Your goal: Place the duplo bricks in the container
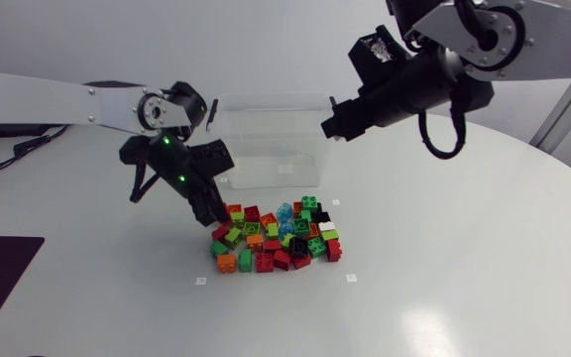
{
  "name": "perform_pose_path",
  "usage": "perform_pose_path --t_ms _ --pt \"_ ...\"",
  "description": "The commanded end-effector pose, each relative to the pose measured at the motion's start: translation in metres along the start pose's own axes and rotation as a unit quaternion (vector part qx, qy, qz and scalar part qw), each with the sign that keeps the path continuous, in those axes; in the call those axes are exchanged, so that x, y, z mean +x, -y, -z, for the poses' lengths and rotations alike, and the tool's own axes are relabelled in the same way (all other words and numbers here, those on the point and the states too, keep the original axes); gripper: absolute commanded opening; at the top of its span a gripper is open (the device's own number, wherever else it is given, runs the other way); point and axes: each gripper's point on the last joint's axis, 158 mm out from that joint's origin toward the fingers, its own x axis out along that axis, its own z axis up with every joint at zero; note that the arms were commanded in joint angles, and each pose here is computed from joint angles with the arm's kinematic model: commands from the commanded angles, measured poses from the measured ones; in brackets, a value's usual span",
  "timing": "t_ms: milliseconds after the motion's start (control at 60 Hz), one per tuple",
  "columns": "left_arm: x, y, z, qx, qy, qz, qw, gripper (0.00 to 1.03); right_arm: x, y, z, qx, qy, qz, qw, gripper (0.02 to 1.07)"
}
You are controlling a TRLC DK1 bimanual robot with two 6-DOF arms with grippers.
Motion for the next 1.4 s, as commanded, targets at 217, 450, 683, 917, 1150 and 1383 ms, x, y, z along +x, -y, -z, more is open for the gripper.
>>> perform_pose_path --t_ms 217,450,683,917,1150,1383 --pt "-0.102 -0.017 -0.065 0.008 0.107 -0.078 0.991 0.35 0.052 0.013 -0.038 0.022 0.024 0.006 0.999 0.39" --pt "-0.118 -0.035 -0.083 -0.012 0.137 -0.093 0.986 0.36 0.085 0.022 -0.059 0.031 0.04 0.013 0.999 0.39" --pt "-0.131 -0.061 -0.097 -0.038 0.172 -0.111 0.978 0.37 0.117 0.028 -0.074 0.031 0.051 0.021 0.998 0.39" --pt "-0.138 -0.081 -0.11 -0.058 0.204 -0.123 0.97 0.38 0.143 0.037 -0.074 0.033 0.044 0.041 0.998 0.79" --pt "-0.136 -0.116 -0.127 -0.089 0.245 -0.141 0.955 0.39 0.124 0.037 -0.088 0.029 0.057 0.047 0.997 1.0" --pt "-0.117 -0.143 -0.145 -0.115 0.27 -0.138 0.946 0.4 0.08 0.031 -0.086 0.027 0.064 0.044 0.997 1.01"
